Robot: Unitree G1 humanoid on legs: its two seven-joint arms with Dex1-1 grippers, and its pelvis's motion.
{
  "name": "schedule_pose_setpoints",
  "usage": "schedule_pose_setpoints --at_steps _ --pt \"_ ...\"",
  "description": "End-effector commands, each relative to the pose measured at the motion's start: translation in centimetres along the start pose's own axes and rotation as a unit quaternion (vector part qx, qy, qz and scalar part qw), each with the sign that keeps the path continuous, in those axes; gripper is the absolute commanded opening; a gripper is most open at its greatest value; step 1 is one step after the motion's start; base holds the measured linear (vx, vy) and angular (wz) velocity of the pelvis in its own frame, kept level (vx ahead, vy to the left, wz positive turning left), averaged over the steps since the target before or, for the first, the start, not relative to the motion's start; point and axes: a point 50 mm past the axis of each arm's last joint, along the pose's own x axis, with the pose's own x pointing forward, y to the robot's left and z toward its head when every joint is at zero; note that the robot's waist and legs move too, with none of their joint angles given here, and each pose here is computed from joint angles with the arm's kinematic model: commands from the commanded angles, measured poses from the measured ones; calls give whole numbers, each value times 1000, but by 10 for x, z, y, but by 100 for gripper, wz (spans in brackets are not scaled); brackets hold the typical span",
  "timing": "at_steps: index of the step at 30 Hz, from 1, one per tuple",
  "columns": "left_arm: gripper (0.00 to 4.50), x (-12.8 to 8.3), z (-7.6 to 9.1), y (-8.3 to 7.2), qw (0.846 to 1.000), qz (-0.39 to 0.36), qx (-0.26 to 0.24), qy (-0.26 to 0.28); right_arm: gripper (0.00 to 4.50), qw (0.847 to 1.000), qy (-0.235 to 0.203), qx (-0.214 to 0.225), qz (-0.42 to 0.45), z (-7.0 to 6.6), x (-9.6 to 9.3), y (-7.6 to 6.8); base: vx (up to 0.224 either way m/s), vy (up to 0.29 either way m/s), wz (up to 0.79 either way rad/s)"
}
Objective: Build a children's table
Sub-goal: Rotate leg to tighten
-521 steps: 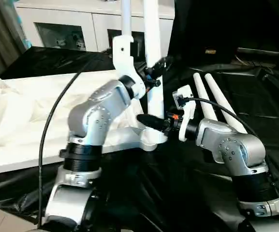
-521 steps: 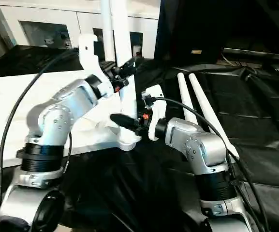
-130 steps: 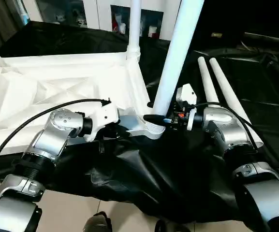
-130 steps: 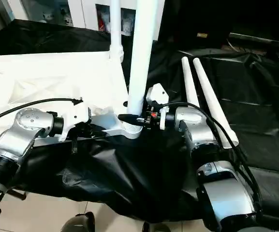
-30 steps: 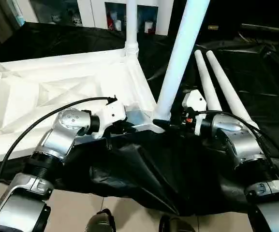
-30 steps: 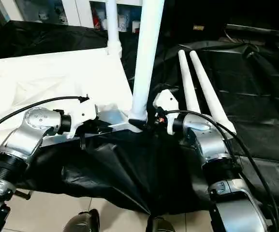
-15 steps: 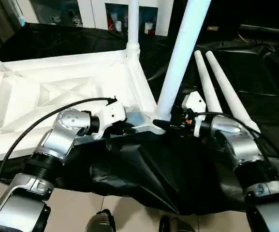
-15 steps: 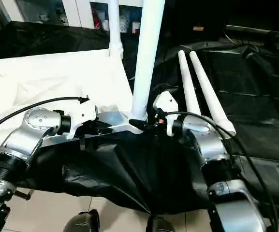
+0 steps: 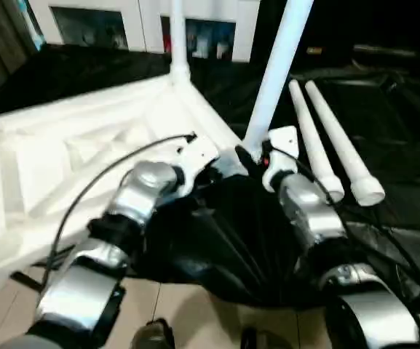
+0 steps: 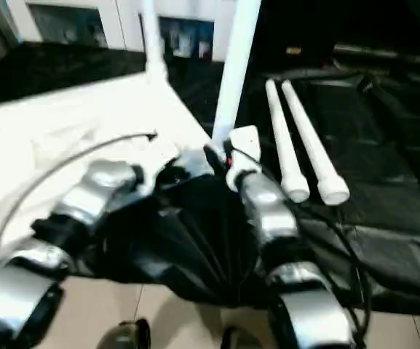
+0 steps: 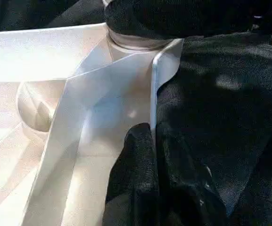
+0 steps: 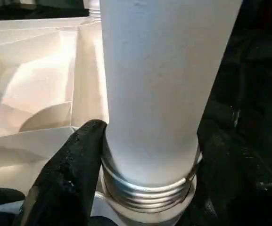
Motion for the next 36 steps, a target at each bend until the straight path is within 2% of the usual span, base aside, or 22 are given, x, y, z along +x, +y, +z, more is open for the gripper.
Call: schedule_pose_setpoints --at_steps 1,5,8,11,15,17,21,31,36 --pt "0 8 14 -5 999 19 -6 -45 342 996 49 37 67 -29 -2 30 0 0 0" --pt "0 2 12 -3 999 2 12 -52 363 996 30 23 84 -20 -3 20 0 0 0" --pt "0 -8 5 0 998 -20 29 -55 363 991 18 -11 133 -11 -9 7 0 0 0" --pt "0 -14 -2 1 997 -42 34 -55 363 983 15 -40 180 -6 -16 -1 0 0 0" --pt "0 -23 -7 0 994 -79 47 -60 363 967 19 -78 243 -1 -27 -11 0 0 0" --pt "0 -33 -13 -2 990 -111 65 -57 363 950 31 -105 291 3 -37 -20 0 0 0" --pt "0 -42 -16 -6 985 -145 77 -61 363 939 42 -114 322 6 -42 -26 40 -13 0" --pt "0 -53 -20 -9 980 -167 81 -65 363 930 40 -107 348 10 -46 -29 0 0 0" --pt "0 -54 -22 -9 981 -168 79 -62 319 929 39 -100 354 9 -46 -28 0 0 0"
